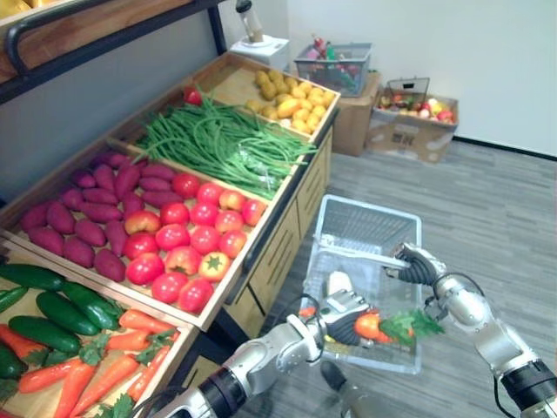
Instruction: Pick vegetable in the basket
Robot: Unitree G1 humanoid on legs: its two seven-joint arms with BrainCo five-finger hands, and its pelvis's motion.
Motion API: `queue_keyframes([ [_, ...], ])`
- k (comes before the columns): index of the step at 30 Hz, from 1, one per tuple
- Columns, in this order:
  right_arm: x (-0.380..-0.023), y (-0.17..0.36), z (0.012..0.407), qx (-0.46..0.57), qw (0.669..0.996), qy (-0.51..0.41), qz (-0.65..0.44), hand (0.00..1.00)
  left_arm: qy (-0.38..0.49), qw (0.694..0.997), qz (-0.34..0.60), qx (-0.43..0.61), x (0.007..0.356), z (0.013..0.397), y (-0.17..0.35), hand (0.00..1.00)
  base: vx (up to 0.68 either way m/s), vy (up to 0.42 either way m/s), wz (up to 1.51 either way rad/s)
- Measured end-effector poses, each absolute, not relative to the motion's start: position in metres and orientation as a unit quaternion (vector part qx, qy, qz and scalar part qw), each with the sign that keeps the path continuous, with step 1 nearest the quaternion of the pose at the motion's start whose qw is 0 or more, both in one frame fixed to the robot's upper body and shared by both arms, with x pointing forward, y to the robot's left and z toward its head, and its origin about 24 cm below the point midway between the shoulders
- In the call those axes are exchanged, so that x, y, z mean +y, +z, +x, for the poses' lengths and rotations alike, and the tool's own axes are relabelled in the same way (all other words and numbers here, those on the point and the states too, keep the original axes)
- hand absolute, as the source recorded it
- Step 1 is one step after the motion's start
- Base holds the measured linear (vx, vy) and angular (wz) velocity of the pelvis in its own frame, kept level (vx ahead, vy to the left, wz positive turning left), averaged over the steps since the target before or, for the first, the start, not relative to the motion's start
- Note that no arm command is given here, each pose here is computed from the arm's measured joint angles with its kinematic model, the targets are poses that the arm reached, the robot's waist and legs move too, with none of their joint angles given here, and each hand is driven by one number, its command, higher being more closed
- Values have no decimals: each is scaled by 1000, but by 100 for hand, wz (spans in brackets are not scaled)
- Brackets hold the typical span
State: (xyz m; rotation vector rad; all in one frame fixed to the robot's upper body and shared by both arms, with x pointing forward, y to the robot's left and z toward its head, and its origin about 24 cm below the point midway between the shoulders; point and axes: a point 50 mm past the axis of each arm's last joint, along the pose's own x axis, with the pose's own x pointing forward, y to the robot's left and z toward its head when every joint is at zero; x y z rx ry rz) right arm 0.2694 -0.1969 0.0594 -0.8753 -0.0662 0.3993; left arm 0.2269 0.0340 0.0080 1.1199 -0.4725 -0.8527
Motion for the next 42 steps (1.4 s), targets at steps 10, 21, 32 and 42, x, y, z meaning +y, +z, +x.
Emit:
queue_keyframes([
  [10, -203, 33, 243, 40, 914, 236, -327, 100, -332, 735, 578, -123, 55, 247, -24, 0, 22, 46, 12],
  [21, -227, 30, 233, 70, 929, 208, -299, 100, -325, 738, 585, -88, 62, 249, -34, 0, 0, 52, 9],
  [32, -242, 23, 224, 91, 938, 177, -284, 100, -319, 742, 578, -114, 55, 251, -23, 0, 13, 38, 11],
  [42, -281, -38, 173, 233, 932, 57, -272, 100, -270, 768, 448, -369, 27, 221, 83, 0, 5, 29, 42],
])
